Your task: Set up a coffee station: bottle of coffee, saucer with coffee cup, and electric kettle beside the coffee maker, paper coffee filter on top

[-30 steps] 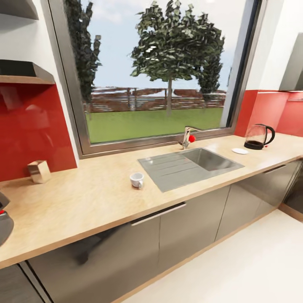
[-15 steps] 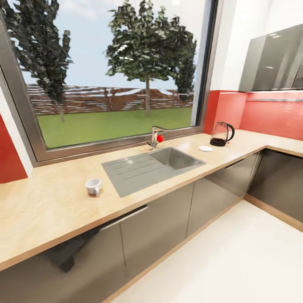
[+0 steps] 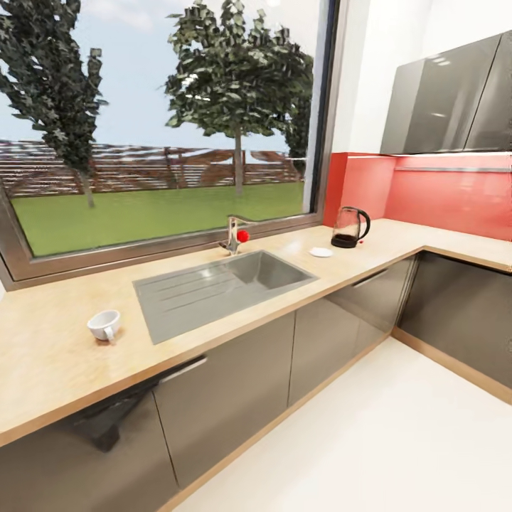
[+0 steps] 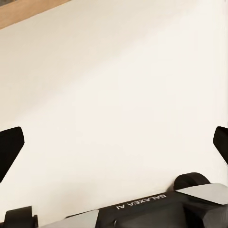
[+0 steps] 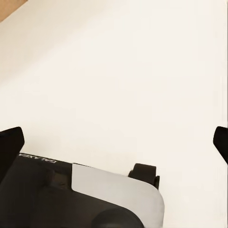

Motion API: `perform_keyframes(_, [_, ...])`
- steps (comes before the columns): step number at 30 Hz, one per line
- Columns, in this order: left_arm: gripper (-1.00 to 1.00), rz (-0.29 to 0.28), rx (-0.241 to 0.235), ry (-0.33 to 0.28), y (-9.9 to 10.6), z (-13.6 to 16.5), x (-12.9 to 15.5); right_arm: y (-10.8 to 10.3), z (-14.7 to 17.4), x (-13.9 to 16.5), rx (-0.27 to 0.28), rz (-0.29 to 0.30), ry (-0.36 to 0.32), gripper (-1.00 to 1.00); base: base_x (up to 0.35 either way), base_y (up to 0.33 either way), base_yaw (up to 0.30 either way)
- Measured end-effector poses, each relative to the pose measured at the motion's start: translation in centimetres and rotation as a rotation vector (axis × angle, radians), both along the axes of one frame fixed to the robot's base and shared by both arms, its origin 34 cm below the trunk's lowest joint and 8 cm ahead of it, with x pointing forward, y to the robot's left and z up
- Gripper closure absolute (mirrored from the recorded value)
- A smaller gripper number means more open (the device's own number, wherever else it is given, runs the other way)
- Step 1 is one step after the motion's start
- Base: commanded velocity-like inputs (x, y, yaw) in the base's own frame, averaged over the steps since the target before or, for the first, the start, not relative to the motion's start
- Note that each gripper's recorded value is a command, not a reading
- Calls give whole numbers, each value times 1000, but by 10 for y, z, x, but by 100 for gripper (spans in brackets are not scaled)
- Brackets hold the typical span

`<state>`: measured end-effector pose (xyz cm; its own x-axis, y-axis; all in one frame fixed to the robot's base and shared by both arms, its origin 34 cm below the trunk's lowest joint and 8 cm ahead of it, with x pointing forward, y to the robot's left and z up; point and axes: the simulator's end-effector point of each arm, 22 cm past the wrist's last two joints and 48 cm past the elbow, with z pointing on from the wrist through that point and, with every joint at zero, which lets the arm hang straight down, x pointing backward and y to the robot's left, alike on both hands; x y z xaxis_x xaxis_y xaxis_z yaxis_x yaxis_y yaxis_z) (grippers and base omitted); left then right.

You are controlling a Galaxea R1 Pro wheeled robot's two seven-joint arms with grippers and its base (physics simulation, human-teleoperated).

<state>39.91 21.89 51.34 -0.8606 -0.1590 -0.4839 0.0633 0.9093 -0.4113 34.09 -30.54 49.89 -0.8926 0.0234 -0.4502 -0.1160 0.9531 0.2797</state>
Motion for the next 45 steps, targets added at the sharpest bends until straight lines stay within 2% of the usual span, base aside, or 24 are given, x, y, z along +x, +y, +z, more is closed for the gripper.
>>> perform_keyframes(45, [-100, 0, 1, 0, 0, 0, 0, 0, 0, 0, 0, 1, 0, -100, 191, -297, 0])
